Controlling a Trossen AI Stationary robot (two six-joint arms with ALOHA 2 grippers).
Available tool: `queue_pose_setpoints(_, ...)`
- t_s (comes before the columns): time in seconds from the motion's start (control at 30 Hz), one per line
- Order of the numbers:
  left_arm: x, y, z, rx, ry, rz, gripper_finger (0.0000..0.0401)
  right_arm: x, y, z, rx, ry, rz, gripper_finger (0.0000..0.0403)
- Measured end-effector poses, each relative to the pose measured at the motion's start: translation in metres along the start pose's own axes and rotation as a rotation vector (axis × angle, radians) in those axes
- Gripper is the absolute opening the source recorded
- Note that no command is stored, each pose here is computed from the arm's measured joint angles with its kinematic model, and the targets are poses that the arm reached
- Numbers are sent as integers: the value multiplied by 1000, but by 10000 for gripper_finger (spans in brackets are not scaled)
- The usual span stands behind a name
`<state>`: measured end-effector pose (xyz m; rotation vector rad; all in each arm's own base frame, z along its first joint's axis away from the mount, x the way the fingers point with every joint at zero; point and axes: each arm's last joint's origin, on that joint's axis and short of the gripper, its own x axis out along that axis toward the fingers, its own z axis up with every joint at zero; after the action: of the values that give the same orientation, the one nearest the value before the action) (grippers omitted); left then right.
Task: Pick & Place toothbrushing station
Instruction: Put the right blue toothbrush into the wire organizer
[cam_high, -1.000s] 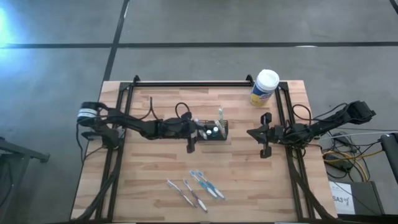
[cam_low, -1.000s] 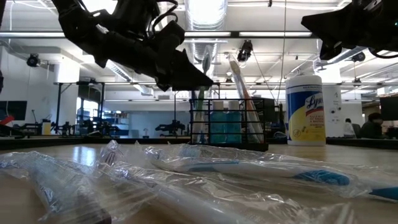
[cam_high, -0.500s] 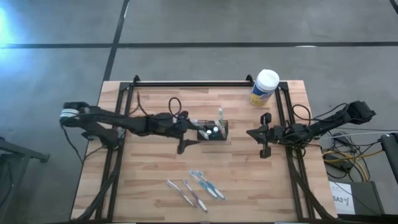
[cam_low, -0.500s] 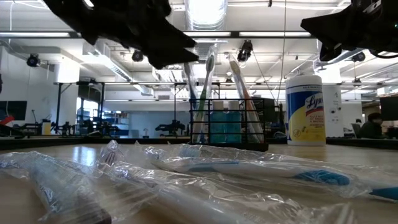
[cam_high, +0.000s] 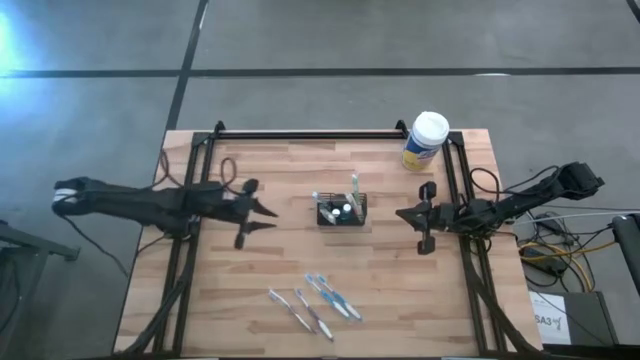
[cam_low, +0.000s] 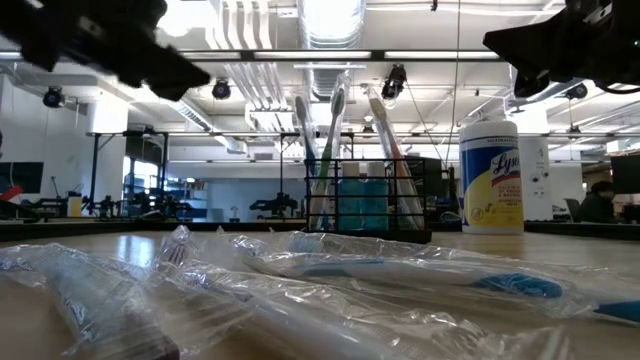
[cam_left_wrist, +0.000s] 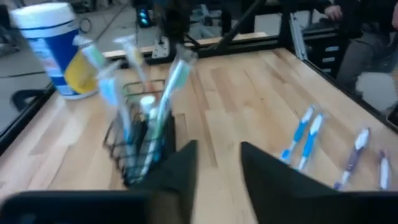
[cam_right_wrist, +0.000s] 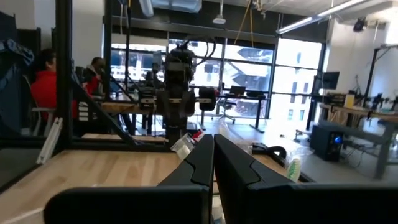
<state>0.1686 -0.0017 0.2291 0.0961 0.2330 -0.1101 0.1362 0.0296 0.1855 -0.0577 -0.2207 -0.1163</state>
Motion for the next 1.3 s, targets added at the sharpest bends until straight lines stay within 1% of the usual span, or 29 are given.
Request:
queue_pose_setpoints(0.1,-15,-1,-12,-30,-67,41,34,0,0,0,-38,2,0,8)
queue_pose_setpoints(0.13,-19,-2,-14,-45,-96,43,18,0,0,0,-43,2,0,8)
queue_pose_setpoints(0.17,-22,-3,-16,-52,-116,44,12,0,0,0,-44,2,0,8)
queue_pose_setpoints(0.3,-31,-5,-31,-53,-150,45,11,0,0,0,-45,2,0,8)
queue_pose_setpoints(0.4,-33,-7,-43,-82,-180,41,5,0,0,0,-45,2,0,8)
queue_pose_setpoints(0.57,-34,-9,-59,-100,-208,31,8,0,0,0,-51,2,0,8)
queue_pose_setpoints(0.8,-34,-10,-70,-128,-211,28,4,0,0,0,9,2,1,8)
queue_pose_setpoints(0.93,-34,-10,-71,-141,-211,27,8,3,1,2,83,13,5,8)
queue_pose_setpoints(1.0,-34,-10,-71,-152,-209,26,8,9,4,6,89,63,16,8)
queue_pose_setpoints(1.07,-34,-10,-70,-161,-213,25,7,18,7,10,78,169,22,8)
queue_pose_setpoints(1.23,-34,-10,-68,-191,-217,22,6,41,12,33,102,432,-31,8)
queue_pose_setpoints(1.3,-34,-10,-67,-194,-221,21,7,50,16,41,120,517,-43,8)
